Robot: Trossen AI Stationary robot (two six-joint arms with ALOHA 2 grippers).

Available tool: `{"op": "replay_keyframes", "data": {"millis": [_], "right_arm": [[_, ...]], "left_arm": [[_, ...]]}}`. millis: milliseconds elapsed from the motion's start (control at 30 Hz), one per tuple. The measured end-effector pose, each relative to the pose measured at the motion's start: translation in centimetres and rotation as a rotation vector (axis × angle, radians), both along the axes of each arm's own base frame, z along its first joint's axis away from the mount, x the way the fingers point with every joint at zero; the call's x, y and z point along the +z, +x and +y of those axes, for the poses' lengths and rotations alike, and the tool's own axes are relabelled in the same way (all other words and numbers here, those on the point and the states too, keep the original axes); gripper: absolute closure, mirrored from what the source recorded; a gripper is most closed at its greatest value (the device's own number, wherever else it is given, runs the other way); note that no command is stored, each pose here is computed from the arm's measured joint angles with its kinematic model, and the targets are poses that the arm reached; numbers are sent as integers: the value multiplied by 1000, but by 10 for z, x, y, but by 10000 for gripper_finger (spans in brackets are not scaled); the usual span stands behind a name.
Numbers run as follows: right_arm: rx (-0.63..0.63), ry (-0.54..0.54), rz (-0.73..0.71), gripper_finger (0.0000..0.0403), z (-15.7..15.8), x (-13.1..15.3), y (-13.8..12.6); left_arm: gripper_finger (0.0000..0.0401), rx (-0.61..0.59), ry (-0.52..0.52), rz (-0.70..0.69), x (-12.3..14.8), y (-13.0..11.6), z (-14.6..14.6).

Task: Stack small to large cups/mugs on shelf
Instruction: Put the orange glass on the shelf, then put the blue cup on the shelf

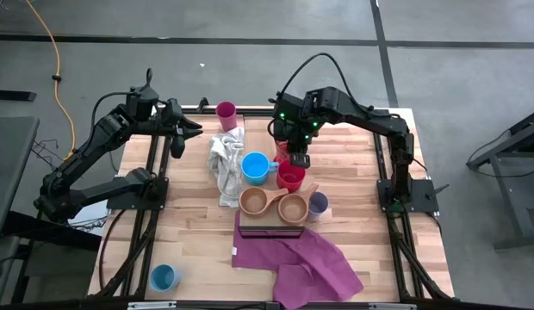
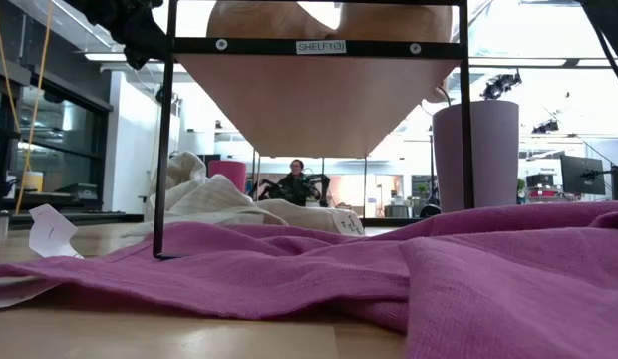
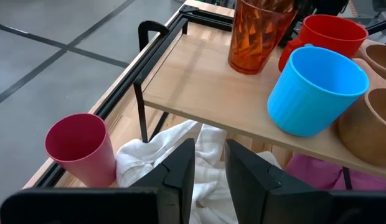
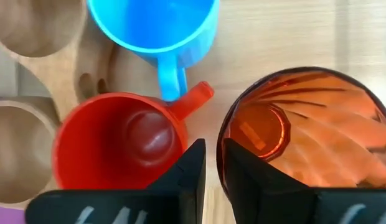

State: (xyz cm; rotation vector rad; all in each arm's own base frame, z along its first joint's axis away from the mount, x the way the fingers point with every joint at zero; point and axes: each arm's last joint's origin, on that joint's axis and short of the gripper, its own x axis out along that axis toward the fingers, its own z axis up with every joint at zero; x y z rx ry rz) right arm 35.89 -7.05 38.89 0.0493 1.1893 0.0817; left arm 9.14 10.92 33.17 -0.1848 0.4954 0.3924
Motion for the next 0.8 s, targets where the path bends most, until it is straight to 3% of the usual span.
{"op": "replay_keyframes", "data": {"millis": [567,800], "right_arm": [[-31,-23,-89,348,-3,17,-2],[-113,-122,-290,335,-11,55,-21]], "left_arm": [[325,-3,4,2,0,0,0],[325,-26,-1,-9,0,0,-1]]}}
